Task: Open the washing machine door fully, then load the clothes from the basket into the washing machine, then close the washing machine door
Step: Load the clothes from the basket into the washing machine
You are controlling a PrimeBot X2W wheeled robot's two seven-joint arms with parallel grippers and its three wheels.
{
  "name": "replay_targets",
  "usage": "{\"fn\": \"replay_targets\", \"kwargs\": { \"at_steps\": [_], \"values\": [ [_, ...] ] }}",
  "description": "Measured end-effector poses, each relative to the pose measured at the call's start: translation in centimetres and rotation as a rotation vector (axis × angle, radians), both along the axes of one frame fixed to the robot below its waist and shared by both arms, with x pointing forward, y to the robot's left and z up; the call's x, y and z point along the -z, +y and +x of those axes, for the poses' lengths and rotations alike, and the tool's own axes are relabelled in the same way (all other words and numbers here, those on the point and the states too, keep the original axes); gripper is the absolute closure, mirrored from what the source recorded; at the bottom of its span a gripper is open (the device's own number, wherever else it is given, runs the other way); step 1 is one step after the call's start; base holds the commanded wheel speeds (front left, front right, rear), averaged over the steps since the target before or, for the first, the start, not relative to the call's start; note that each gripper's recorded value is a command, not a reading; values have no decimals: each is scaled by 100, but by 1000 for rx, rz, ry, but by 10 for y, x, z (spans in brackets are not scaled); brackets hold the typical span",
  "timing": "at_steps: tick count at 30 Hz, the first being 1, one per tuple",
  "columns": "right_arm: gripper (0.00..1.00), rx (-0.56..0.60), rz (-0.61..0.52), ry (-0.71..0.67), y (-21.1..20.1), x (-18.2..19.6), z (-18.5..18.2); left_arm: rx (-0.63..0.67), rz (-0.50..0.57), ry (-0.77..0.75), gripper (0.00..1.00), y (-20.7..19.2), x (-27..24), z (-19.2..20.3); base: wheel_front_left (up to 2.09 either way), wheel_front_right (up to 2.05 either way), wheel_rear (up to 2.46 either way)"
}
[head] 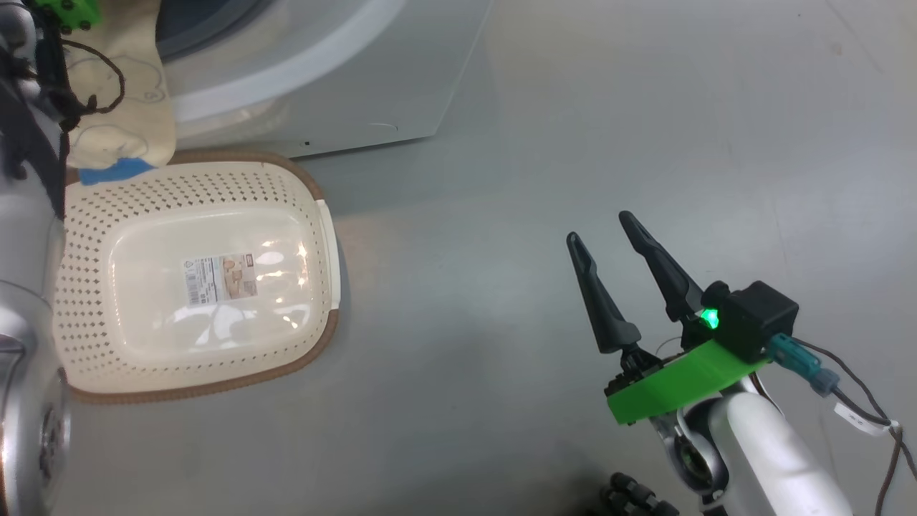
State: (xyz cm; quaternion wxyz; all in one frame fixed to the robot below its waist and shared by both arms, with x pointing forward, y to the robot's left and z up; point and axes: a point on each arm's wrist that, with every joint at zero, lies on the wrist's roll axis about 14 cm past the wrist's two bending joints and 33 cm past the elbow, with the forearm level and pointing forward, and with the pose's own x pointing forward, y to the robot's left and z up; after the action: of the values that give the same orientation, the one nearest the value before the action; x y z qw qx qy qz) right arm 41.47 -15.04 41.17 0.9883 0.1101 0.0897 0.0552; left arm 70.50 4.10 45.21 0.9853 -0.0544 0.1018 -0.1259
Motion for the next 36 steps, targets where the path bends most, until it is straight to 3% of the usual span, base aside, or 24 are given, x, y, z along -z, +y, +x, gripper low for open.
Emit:
{"fn": "replay_targets", "kwargs": {
  "at_steps": [19,36],
  "values": [
    [0,-30,10,-62,10,-16,13,55,-98,-107,0,2,-12,-52,0,0,0],
    [0,-80,14,-116,27,-32,18,36,-94,-93,0,24,22,-152,0,0,0]
  ]
}}
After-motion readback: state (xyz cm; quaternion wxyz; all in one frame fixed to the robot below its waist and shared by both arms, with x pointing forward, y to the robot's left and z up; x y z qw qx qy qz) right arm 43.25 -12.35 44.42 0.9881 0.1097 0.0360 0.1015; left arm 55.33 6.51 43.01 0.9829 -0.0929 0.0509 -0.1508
